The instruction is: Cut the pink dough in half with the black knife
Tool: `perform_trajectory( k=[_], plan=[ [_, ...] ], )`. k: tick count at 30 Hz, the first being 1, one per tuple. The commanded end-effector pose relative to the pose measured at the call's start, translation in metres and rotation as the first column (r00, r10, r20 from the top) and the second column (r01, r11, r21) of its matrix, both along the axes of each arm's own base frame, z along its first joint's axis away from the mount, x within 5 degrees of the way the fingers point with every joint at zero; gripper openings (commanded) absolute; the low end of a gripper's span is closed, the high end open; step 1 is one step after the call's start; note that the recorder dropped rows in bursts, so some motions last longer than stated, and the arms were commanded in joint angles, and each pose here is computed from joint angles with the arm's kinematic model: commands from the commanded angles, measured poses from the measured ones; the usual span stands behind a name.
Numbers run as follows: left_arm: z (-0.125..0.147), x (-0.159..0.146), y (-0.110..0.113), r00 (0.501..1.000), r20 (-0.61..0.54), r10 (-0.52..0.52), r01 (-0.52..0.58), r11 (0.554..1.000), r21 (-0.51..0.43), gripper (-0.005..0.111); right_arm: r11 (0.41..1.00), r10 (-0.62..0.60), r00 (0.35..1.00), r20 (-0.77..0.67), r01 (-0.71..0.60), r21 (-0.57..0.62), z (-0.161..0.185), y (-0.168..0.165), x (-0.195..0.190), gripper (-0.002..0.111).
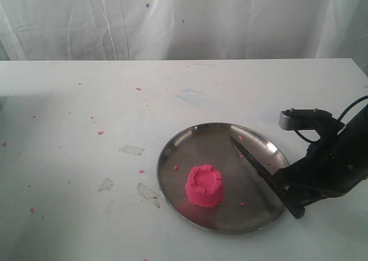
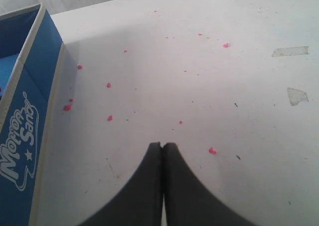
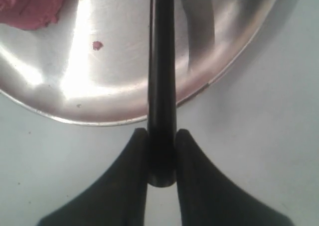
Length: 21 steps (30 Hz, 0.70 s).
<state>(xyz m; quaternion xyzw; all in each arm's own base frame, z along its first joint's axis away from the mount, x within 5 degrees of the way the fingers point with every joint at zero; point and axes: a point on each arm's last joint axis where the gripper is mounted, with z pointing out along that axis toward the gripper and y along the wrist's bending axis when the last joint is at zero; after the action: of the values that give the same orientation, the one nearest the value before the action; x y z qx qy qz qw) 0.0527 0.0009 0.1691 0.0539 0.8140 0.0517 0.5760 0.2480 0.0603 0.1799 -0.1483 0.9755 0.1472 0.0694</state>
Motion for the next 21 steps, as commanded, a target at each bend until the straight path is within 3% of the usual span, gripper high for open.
perform_trajectory(
  k=[1,12,21],
  plan=[
    [0.0,0.0,0.0,1.0,0.007,0.001,-0.001,1.0,-0.008,0.0,1.0,0.008,1.0,-0.014,-0.008,0.002,-0.005,0.0,0.0,0.0],
    [0.0,0.0,0.0,1.0,0.007,0.001,-0.001,1.0,-0.008,0.0,1.0,0.008,0.996,-0.089,-0.008,-0.003,-0.023,0.0,0.002,0.0],
    [0.0,0.0,0.0,1.0,0.007,0.001,-0.001,1.0,-0.008,0.0,1.0,0.007,0.996,-0.093,-0.008,-0.009,-0.027,0.0,0.003,0.021]
  ],
)
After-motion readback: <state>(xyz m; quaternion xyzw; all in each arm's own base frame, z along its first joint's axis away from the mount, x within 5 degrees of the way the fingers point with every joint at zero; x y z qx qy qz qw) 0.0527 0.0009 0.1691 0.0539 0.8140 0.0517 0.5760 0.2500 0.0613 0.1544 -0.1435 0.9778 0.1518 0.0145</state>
